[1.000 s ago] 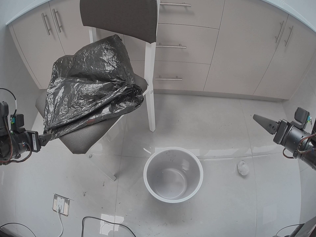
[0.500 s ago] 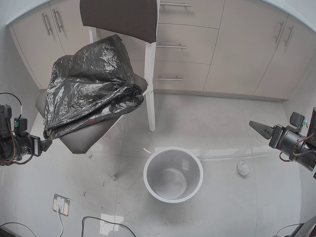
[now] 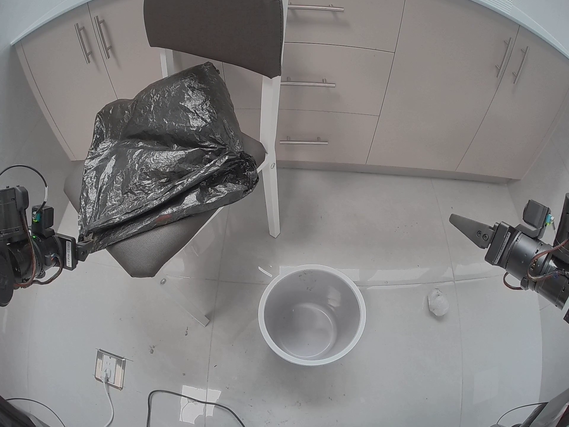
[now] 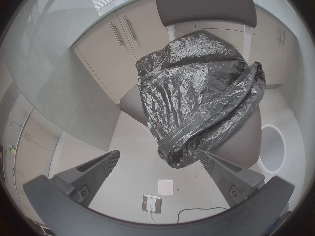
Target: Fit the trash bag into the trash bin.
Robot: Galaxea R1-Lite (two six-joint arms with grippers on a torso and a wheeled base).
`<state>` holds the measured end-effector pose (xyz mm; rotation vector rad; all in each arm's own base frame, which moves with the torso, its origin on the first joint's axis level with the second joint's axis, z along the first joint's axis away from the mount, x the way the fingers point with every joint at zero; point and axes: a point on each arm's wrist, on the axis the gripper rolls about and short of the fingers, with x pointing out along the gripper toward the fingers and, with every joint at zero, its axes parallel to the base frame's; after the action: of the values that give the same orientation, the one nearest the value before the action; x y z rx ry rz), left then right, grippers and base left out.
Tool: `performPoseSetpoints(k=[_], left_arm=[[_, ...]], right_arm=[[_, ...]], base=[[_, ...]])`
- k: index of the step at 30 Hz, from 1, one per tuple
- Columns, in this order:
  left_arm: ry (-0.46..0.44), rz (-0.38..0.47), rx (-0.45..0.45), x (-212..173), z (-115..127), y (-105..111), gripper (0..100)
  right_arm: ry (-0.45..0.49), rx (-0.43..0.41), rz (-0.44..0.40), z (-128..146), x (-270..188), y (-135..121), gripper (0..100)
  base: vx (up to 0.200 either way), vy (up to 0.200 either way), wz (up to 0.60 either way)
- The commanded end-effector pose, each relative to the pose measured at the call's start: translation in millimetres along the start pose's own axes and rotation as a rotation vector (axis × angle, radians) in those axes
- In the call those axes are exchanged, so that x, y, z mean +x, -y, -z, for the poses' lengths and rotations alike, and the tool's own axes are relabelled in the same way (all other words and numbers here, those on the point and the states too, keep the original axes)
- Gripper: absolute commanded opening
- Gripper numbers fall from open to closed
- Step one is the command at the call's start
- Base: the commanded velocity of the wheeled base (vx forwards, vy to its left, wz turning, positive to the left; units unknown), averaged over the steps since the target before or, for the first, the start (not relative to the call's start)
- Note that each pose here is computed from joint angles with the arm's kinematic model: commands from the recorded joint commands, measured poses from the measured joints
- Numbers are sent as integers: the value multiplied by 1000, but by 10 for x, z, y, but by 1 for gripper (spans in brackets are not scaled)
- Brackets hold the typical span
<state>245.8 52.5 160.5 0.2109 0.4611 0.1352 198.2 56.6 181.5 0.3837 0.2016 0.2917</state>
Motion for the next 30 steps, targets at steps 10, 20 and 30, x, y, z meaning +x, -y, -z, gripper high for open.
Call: performPoseSetpoints(k=[10, 20, 30], left_arm=[[6, -38, -11, 301, 103, -17, 100], [78, -55, -69, 346, 87, -23, 100], [134, -62, -163, 429, 140, -6, 100]], right_arm=[[4, 0, -2, 7, -8, 2, 100], [19, -1, -8, 20, -4, 7, 100], [28, 0, -13, 13, -9, 4, 100]], base=[[0, 0, 0], [0, 0, 0], [0, 0, 0]])
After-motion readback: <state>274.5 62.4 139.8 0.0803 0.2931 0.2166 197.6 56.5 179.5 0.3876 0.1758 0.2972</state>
